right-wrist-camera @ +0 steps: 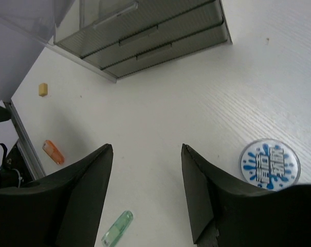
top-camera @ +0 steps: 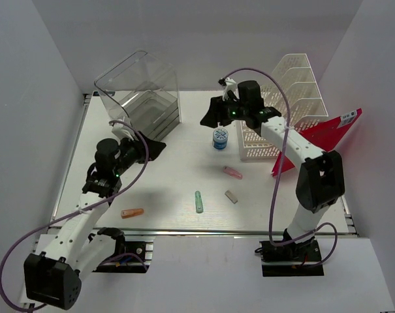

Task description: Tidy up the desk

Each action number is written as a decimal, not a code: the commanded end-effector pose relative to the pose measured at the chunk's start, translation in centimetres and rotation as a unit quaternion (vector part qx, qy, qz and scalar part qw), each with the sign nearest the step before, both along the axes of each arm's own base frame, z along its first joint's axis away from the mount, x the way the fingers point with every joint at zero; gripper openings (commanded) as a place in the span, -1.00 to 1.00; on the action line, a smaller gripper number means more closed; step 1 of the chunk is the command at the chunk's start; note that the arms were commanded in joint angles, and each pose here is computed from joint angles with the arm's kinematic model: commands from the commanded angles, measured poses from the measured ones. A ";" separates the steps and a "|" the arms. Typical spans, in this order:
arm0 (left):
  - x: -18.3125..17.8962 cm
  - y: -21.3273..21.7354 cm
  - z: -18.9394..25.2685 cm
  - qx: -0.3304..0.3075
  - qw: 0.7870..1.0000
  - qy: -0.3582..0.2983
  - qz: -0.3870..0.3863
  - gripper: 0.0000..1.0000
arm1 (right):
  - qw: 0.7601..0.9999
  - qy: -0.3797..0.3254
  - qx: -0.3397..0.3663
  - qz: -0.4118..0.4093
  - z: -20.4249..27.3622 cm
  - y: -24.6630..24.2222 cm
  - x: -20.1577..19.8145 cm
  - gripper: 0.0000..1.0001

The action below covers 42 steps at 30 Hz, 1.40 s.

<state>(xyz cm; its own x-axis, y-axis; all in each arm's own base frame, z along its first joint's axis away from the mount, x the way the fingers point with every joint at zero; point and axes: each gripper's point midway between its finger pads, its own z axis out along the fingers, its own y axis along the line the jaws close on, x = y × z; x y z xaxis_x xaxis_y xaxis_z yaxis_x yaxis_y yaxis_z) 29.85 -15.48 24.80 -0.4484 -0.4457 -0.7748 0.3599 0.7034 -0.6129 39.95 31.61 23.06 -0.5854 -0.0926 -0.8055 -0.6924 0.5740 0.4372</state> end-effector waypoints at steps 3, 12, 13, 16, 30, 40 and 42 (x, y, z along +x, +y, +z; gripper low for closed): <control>1.4 0.3 -1.4 0.001 0.994 0.048 0.101 0.18 | 1.000 -0.010 0.027 -0.011 1.7 -1.4 -1.9 0.21; -0.6 2.1 0.8 0.069 0.989 0.013 0.127 0.41 | 0.996 0.054 0.063 0.024 0.9 0.5 -1.4 0.18; -1.1 2.3 -0.4 0.075 0.989 0.022 0.127 0.64 | 0.994 0.064 0.082 0.032 2.1 1.3 -1.1 0.18; -2.5 3.2 -1.4 0.078 0.988 0.022 0.135 0.75 | 0.989 0.096 0.104 0.048 1.1 3.0 0.2 0.16; -4.0 1.6 -2.5 0.145 0.987 0.052 0.045 0.80 | 0.974 -0.132 -0.178 -0.047 -0.4 -2.4 10.7 0.70; -1.7 -1.8 -3.0 0.132 0.987 0.092 -0.006 0.94 | 0.966 -0.176 -0.189 -0.015 2.0 -6.3 4.1 0.73; -0.5 -4.0 -3.4 0.135 0.985 0.106 -0.034 0.90 | 0.969 -0.189 -0.157 -0.009 4.2 -6.1 2.9 0.60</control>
